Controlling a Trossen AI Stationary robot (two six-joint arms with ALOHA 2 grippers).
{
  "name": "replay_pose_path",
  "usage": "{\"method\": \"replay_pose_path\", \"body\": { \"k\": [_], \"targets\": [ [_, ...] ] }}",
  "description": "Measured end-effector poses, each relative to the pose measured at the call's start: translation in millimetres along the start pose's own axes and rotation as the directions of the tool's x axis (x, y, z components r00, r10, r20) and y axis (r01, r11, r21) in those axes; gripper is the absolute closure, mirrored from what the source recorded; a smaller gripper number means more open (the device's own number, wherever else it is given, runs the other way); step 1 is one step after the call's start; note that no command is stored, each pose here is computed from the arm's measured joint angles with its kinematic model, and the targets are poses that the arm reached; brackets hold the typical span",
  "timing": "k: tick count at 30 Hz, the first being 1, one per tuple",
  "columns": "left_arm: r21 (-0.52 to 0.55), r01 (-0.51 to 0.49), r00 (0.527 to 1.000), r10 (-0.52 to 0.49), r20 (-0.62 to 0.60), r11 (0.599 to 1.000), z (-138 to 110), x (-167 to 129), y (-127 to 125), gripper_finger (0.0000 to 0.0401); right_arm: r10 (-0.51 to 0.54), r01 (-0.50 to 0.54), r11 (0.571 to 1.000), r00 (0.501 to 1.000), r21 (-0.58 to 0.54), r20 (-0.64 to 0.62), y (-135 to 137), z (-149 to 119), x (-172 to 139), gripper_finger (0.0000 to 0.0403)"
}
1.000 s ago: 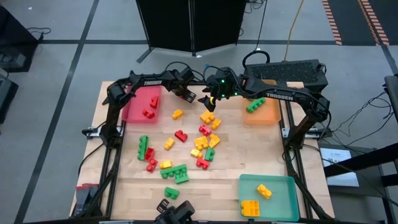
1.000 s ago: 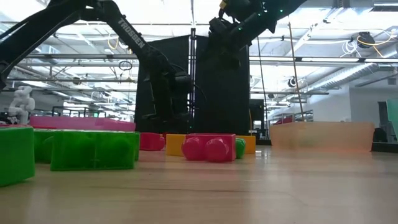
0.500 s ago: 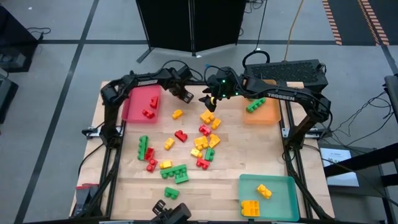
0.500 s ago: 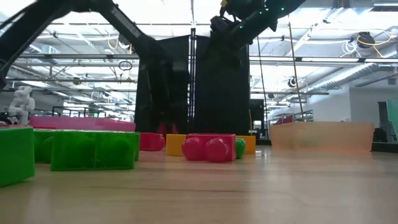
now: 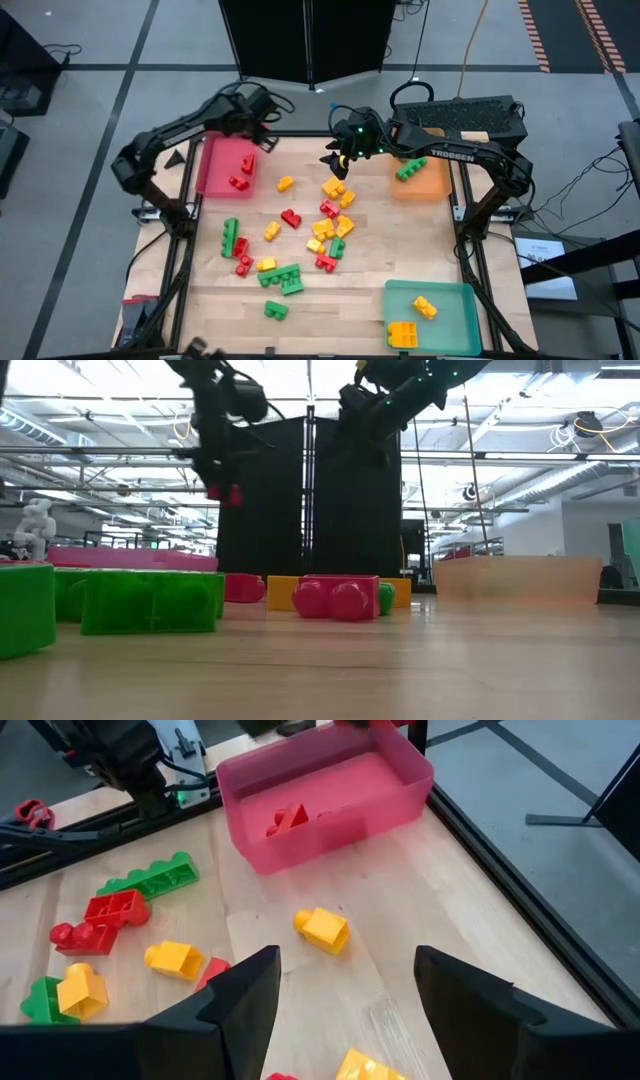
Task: Sort blocks
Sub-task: Put the red game piece into the red bin
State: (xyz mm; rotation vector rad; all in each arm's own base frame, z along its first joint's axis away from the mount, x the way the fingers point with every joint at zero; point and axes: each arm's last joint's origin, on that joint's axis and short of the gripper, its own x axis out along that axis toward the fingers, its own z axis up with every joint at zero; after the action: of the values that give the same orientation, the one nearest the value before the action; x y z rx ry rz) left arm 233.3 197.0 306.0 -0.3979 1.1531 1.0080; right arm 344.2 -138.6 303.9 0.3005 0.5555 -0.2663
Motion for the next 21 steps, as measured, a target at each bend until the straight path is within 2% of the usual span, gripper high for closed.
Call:
{"method": "replay_pose_path", "body": {
  "k": [3, 8, 12, 15, 18, 21],
  "targets": [
    [-0.017, -0.034, 0.999, 0.033, -0.032, 0.999, -16, -3, 14, 0.0265, 0.001, -0.001, 1.000, 1.000, -0.001, 0.000, 0, 0, 0, 0.0177],
    [-0.099, -0.048, 0.994, 0.037, -0.105, 0.994, -59, 18, 30, 0.0265, 0.008, -0.008, 1.000, 1.000, -0.009, -0.003, 4, -1, 1, 0.0177],
    [-0.175, -0.002, 0.997, -0.012, -0.076, 0.985, -84, 45, 31, 0.0265, 0.015, -0.015, 1.000, 1.000, -0.016, -0.007, 6, -1, 1, 0.0177],
    [-0.212, 0.014, 0.995, -0.036, -0.098, 0.977, -101, 70, 29, 0.0265, 0.036, -0.037, 0.999, 0.999, -0.016, -0.010, 7, -1, 1, 0.0177],
    [-0.221, 0.060, 0.989, -0.089, -0.122, 0.973, -113, 88, 25, 0.0265, 0.045, -0.046, 0.999, 0.999, -0.013, -0.021, 7, -2, 1, 0.0177],
    [-0.212, 0.056, 0.983, -0.091, -0.158, 0.976, -122, 97, 23, 0.0265, 0.064, -0.064, 0.998, 0.997, -0.011, -0.031, 8, -3, 1, 0.0177]
  ]
}}
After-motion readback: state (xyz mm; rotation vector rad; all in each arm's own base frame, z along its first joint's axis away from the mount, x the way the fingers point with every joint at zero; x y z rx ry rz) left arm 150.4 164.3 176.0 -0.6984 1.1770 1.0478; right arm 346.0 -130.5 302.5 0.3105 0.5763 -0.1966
